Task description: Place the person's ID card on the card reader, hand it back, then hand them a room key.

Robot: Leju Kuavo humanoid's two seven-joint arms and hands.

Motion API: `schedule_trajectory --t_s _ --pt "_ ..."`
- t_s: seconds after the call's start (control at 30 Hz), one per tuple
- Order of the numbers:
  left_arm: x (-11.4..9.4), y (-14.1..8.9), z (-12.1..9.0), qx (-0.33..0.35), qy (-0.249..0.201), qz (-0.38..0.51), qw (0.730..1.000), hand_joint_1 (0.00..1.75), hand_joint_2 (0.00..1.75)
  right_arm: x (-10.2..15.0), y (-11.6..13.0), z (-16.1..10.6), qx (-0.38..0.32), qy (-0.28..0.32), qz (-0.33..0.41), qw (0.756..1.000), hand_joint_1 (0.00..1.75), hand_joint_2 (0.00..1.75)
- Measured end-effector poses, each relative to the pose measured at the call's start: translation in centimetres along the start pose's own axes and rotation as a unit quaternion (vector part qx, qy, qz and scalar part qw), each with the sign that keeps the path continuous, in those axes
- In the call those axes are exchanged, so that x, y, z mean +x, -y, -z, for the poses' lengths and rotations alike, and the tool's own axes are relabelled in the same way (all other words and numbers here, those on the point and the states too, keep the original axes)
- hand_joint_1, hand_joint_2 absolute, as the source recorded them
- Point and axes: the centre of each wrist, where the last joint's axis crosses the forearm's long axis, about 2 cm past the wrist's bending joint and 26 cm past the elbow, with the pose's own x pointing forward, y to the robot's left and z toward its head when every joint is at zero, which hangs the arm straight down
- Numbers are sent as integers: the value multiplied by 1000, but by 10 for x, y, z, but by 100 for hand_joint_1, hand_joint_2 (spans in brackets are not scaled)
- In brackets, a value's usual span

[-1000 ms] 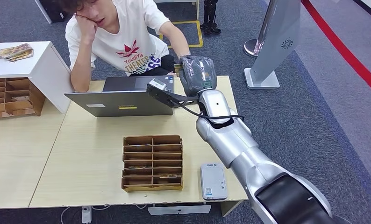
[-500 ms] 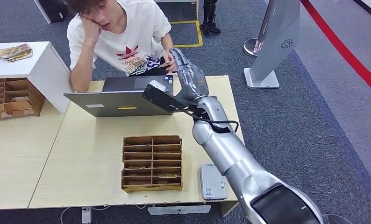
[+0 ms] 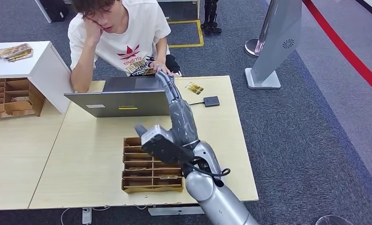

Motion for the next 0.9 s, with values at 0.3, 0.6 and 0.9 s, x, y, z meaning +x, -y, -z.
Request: schedule_trajectory --t_s 0.3,0.6,0.9 --pt "-23 2 1 9 -12 -54 998 0 0 -6 -5 -78 27 -25 10 999 175 175" --pt "-29 2 1 11 -17 -72 997 0 0 -9 -2 -103 58 -29 -19 998 175 175" --pt "-32 0 1 13 -18 -81 996 0 0 -14 -4 -124 106 -28 -84 990 96 175"
